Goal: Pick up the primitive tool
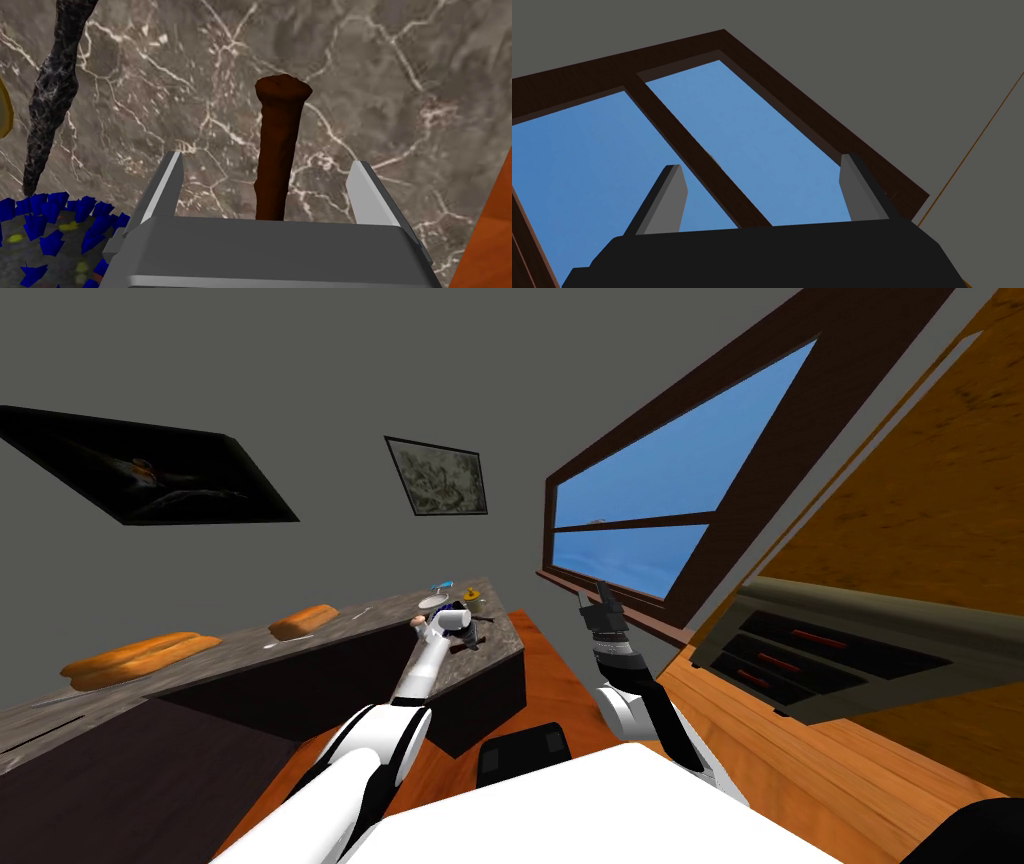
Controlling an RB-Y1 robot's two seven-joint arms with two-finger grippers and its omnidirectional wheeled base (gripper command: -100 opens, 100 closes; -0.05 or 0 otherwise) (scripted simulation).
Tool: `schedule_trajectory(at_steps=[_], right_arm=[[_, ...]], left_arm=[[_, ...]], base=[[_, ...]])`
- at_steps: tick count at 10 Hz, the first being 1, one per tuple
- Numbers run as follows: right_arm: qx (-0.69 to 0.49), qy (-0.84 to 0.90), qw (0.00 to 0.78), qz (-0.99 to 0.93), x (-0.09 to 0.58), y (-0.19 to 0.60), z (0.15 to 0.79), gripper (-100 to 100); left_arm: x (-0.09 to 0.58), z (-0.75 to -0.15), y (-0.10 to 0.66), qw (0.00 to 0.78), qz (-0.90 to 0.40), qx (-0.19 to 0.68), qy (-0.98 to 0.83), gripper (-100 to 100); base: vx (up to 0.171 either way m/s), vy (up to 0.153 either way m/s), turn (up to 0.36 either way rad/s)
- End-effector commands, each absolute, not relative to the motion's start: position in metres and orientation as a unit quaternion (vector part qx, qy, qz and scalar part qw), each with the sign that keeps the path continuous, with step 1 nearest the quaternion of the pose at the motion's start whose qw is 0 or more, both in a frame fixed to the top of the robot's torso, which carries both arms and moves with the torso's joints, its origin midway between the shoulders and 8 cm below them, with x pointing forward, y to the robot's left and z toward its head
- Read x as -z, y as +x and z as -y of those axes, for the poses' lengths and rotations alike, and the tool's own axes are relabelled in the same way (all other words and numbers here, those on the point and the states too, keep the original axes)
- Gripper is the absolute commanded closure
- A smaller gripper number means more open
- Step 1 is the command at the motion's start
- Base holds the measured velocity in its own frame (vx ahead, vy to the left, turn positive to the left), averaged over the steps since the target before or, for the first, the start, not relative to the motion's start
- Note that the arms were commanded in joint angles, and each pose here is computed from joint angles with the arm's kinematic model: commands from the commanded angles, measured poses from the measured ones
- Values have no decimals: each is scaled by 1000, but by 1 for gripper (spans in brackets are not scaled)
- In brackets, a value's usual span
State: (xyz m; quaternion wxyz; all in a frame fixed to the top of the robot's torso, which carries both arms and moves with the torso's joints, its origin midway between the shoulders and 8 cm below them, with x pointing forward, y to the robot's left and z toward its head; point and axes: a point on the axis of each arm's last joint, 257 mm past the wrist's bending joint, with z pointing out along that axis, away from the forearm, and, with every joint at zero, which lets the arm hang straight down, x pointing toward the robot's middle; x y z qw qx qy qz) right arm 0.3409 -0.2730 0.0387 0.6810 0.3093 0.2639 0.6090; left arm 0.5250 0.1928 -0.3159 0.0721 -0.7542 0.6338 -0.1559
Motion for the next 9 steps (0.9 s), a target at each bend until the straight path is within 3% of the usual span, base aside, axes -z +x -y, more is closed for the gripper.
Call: schedule_trajectory(at_steps=[1, 7, 8, 9], right_arm=[[-609, 309, 681, -264, -39, 341, 273, 0], [-609, 309, 681, -264, -39, 341, 273, 0], [-609, 309, 681, -264, -39, 341, 273, 0], [-609, 309, 681, -264, -39, 341, 273, 0]], left_arm=[[318, -199, 516, 56, -636, 132, -758, -100], [320, -206, 499, 28, -639, 91, -764, -100], [320, -206, 498, 27, -639, 89, -764, 0], [329, -207, 497, 27, -638, 90, -764, -100]], base=[[48, 35, -1], [28, 26, 0], [0, 0, 0], [9, -4, -15]])
